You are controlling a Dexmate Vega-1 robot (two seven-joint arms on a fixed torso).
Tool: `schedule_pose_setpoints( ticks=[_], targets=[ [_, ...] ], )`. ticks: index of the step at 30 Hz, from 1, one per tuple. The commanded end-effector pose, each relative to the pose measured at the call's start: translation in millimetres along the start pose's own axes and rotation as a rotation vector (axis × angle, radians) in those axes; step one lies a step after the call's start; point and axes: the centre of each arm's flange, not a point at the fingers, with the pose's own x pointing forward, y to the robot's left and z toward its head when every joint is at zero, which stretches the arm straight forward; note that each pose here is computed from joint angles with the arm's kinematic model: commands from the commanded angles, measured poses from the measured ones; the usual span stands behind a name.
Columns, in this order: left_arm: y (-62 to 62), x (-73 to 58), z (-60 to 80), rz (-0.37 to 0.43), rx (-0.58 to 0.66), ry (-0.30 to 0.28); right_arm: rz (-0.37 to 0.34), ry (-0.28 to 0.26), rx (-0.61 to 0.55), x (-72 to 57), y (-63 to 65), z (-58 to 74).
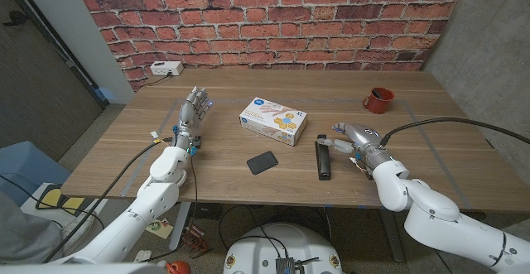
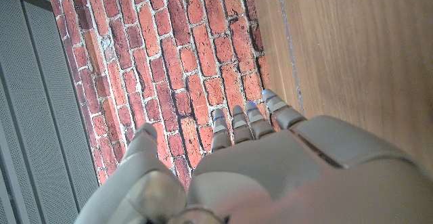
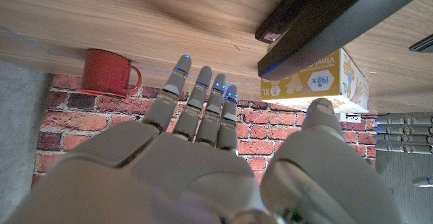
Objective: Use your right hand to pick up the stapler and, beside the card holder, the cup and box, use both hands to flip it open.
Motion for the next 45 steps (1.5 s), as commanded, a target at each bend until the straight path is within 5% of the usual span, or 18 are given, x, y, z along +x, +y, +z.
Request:
schedule_pose_setpoints(
  ticks=[1, 45],
  targets=[
    [-1.0, -1.8, 0.7, 0.004, 0.002, 0.001, -0.005, 0.008, -0.017, -0.5, 1.6, -1.9],
    [-3.4, -3.0, 0.0, 0.005, -0.001, -0.007, 0.01, 0.034, -0.098, -6.5, 14.8, 6.0]
  ],
)
